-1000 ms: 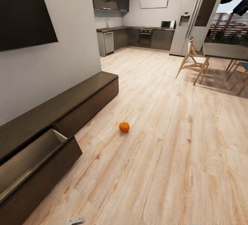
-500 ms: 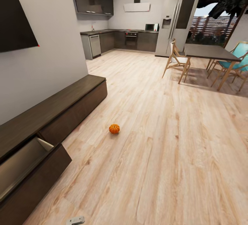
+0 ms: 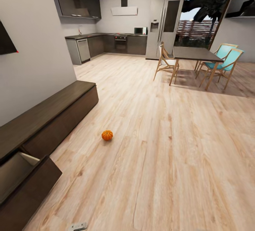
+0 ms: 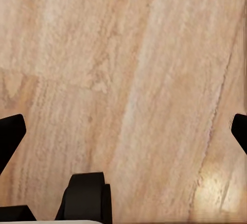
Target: Place each of the two pumpkins and all three candles from the living room inside a cabinet in the living room (use any cabinet), then make sure every cabinet is closed, and position the cauldron so it is next to a table in the living room.
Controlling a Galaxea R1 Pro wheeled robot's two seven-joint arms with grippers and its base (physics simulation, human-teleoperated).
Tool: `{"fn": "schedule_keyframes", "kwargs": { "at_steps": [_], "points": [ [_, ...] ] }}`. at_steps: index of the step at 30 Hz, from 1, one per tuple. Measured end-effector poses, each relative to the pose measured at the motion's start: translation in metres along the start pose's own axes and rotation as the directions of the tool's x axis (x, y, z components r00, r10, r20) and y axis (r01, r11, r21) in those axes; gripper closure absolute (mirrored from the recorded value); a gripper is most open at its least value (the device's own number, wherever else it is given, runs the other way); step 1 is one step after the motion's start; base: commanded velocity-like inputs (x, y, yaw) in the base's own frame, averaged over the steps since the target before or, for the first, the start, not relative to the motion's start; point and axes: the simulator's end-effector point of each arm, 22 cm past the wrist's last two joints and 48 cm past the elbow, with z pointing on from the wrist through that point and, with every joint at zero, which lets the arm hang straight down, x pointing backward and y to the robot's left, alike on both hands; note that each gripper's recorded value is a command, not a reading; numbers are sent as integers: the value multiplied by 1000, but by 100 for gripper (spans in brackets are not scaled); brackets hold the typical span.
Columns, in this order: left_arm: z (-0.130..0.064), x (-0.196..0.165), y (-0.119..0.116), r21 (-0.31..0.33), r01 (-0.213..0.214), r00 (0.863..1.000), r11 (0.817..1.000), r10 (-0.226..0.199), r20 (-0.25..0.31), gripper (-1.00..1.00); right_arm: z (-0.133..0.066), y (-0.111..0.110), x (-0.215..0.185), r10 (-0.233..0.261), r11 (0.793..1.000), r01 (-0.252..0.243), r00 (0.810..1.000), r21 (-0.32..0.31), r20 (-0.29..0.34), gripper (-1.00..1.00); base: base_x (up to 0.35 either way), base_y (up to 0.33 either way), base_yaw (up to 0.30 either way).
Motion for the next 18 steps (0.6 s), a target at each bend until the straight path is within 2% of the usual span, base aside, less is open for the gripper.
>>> {"fn": "schedule_keyframes", "kwargs": {
  "at_steps": [18],
  "points": [
    [-4,-8,0,1,2,1000,1000,-2,20,-100,-3,0,-10,1,1000,-1,1000,-1,22,-100,0,0,-238]
  ]
}}
